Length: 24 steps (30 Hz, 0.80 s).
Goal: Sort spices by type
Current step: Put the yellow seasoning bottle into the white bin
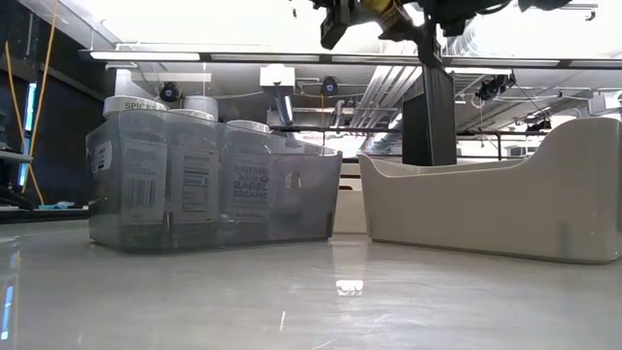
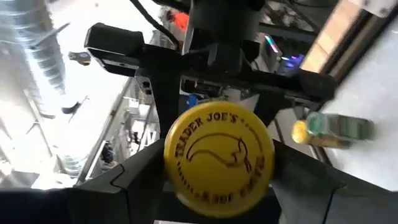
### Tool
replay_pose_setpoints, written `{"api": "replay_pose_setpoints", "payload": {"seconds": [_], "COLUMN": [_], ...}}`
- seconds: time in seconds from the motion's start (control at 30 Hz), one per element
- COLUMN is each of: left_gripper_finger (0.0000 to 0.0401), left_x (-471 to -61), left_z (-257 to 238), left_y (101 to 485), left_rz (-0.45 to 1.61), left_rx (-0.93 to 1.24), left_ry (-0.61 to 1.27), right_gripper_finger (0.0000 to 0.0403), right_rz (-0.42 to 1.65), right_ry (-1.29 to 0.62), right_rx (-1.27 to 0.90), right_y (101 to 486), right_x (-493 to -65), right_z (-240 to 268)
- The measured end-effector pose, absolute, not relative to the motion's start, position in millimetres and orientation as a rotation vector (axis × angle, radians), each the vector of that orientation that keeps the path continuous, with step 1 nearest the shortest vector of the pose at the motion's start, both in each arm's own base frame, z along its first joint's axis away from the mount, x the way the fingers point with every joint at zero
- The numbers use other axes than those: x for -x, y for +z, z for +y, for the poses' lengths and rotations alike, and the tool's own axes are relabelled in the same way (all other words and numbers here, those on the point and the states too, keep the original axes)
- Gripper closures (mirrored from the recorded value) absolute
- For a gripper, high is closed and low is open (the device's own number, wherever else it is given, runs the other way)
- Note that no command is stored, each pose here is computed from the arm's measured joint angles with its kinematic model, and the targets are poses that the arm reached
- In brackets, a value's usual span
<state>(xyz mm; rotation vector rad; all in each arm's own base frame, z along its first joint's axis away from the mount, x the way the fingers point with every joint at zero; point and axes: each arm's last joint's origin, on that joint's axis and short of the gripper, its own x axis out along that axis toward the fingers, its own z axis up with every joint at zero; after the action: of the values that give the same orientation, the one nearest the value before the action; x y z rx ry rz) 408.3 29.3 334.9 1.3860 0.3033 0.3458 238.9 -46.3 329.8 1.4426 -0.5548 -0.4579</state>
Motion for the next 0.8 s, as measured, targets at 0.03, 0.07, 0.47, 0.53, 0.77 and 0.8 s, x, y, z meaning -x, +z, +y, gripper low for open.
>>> {"api": "replay_pose_setpoints", "payload": {"seconds": [0.03,0.07,0.47,0.53,0.77,0.8], "left_gripper_finger": [0.0150,0.0150,0.0196,0.0207,0.0207,0.0207], "left_x": [-408.8,-409.4,-411.1,-410.8,-409.9,-409.6], "left_z": [29.5,28.7,22.6,22.6,23.7,24.2], "left_y": [334.7,334.5,334.6,335.0,335.6,335.6], "left_rz": [0.301,0.298,0.319,0.324,0.346,0.358], "left_rx": [-1.385,-1.385,-1.376,-1.375,-1.329,-1.316], "left_ry": [0.354,0.358,0.445,0.454,0.501,0.519], "right_gripper_finger": [0.0206,0.0206,0.0206,0.0192,0.0085,0.0079], "right_rz": [-0.554,-0.551,-0.548,-0.553,-0.584,-0.590], "right_ry": [-0.466,-0.464,-0.477,-0.471,-0.464,-0.470], "right_rx": [-1.440,-1.439,-1.438,-1.424,-1.404,-1.392], "right_y": [330.5,331.8,334.0,335.0,339.4,340.5], "right_x": [-241.1,-244.4,-253.4,-253.3,-250.8,-249.4], "right_z": [-45.8,-45.7,-45.6,-45.6,-45.1,-45.8]}}
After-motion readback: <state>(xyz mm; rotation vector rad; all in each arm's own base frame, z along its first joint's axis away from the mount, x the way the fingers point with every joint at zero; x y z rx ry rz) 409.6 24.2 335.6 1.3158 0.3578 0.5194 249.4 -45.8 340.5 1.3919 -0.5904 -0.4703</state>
